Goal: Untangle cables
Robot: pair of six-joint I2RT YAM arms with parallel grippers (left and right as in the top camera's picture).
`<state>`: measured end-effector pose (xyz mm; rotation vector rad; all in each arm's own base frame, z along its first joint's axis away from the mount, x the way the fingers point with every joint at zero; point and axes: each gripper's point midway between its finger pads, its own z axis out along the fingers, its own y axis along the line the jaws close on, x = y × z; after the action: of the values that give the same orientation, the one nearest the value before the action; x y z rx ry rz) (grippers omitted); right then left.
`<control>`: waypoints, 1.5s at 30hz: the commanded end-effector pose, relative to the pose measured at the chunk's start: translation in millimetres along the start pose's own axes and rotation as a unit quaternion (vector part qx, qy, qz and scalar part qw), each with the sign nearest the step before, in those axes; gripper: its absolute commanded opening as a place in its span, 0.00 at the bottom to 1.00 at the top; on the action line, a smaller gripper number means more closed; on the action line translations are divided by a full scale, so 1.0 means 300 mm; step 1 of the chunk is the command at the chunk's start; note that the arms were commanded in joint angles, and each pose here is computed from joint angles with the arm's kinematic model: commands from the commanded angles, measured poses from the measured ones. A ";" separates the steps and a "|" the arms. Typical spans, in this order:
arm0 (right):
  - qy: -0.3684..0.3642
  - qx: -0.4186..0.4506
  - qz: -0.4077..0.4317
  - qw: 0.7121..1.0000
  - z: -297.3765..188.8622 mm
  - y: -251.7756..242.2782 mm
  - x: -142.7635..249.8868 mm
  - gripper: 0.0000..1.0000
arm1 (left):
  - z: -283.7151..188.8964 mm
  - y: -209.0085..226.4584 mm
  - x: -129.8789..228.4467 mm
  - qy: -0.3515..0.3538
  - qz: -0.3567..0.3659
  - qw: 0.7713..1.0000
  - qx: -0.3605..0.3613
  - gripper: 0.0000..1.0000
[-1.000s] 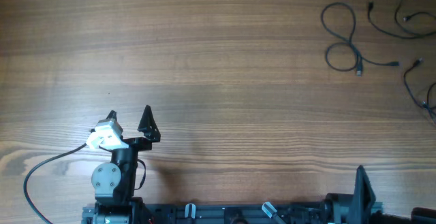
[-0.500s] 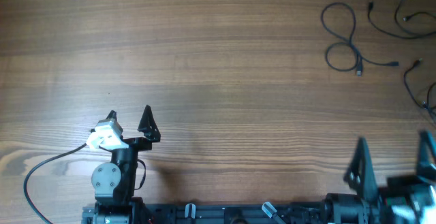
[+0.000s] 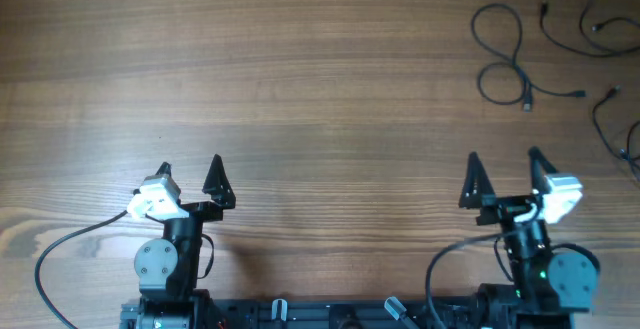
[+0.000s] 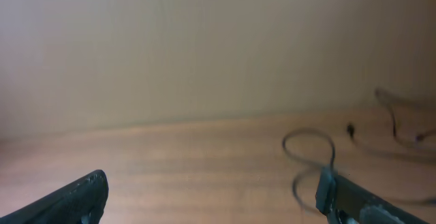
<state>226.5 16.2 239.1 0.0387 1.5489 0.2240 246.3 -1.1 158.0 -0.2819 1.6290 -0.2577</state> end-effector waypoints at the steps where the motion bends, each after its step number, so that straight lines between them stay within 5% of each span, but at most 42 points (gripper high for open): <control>1: 0.004 -0.008 0.008 1.000 0.019 -0.002 0.052 1.00 | 0.002 0.006 0.005 0.000 0.008 1.000 -0.004 1.00; 10: 0.015 -0.005 0.009 1.000 0.054 -0.031 0.180 1.00 | 0.002 0.006 0.005 0.000 0.008 1.000 -0.004 1.00; 45: 0.017 0.008 0.009 1.000 0.062 -0.054 0.217 1.00 | 0.002 0.006 0.005 0.000 0.008 1.000 -0.004 1.00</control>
<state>246.7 14.7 174.7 0.0490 1.5808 0.2290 246.3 -1.0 158.0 -0.2822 1.6289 -0.2574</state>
